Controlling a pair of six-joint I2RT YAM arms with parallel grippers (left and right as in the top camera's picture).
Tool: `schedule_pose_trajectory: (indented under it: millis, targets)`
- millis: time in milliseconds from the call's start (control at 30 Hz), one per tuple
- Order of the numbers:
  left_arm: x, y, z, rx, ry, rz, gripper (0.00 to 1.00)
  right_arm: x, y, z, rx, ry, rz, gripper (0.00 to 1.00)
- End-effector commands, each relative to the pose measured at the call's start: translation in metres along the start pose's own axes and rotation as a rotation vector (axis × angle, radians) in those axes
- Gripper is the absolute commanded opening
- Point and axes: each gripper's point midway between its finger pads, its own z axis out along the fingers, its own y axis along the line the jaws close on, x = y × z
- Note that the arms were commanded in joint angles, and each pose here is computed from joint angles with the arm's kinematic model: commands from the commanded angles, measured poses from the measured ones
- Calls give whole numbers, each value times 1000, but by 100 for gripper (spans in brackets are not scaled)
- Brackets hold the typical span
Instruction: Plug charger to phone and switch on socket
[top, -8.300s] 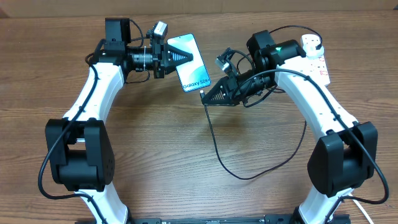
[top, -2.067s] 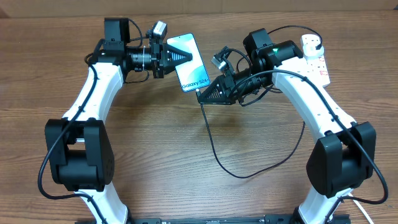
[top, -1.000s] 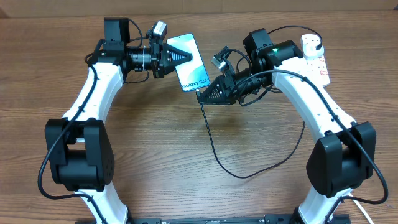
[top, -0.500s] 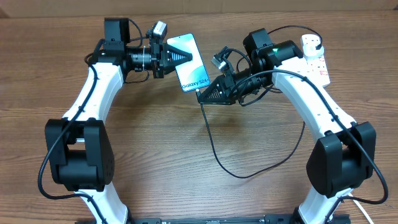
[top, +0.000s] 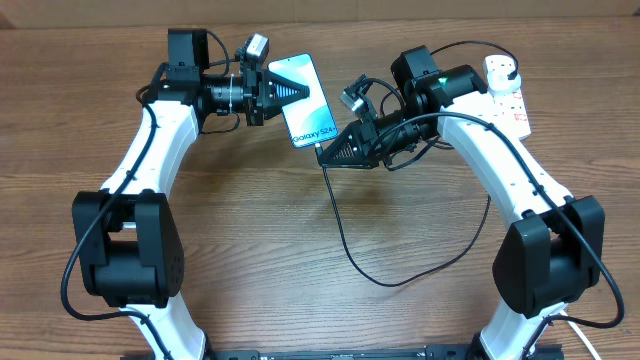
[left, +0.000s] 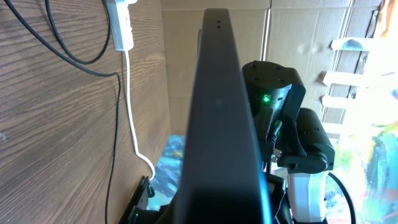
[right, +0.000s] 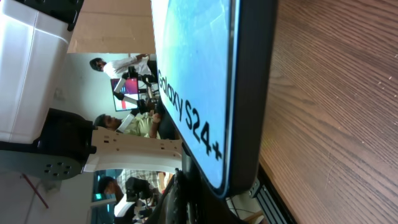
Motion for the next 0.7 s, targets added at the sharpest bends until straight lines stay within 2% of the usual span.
schedule_pose_trajectory:
  millis: [0, 667]
  targets:
    - [9, -11, 3, 54, 54, 18, 4, -1, 20, -8, -10, -25, -60, 4]
    - [9, -11, 2, 54, 54, 18, 4, 0, 21, -8, -12, -22, -54, 4]
